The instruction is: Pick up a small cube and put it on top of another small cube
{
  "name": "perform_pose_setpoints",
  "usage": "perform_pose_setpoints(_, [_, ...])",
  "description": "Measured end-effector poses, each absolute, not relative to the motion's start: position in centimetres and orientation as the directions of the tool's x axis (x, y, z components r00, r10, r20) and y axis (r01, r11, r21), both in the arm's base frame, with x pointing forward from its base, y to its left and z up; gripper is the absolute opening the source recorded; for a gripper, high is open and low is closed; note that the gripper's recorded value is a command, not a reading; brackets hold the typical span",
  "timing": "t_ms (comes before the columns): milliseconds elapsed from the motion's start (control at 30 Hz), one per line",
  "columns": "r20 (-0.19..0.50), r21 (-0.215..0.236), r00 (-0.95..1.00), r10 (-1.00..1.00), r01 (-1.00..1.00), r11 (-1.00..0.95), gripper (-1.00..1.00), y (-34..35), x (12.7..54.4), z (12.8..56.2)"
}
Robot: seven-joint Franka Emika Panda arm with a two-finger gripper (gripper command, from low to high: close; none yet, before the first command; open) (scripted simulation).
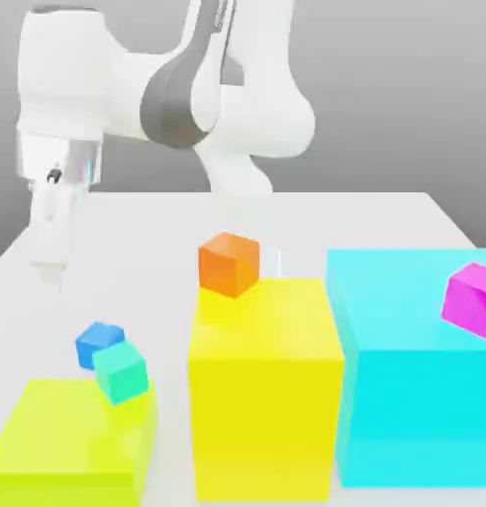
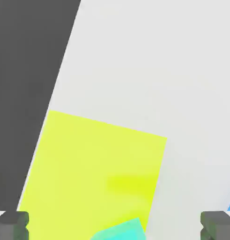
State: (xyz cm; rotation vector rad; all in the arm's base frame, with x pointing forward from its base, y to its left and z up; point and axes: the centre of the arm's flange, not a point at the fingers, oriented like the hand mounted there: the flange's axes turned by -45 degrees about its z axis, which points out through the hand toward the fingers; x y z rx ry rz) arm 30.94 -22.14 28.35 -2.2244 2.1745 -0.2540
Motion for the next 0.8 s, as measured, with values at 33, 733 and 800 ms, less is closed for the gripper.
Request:
perform_pose_setpoints(33, [0.078,-0.108,-0.056,-0.995,-0.993,0.047,0.0,-22.5,29.5,26.6])
perform_pose_setpoints(733, [0.002,-0.002,-0.367,-0.93,-0.93,0.367,-1.0,-22.7,22.9,14.0])
perform_pose_setpoints(800, [0.002,-0.001,-0.367,-0.93,-0.93,0.367,-1.0,-22.8,23.0,15.4])
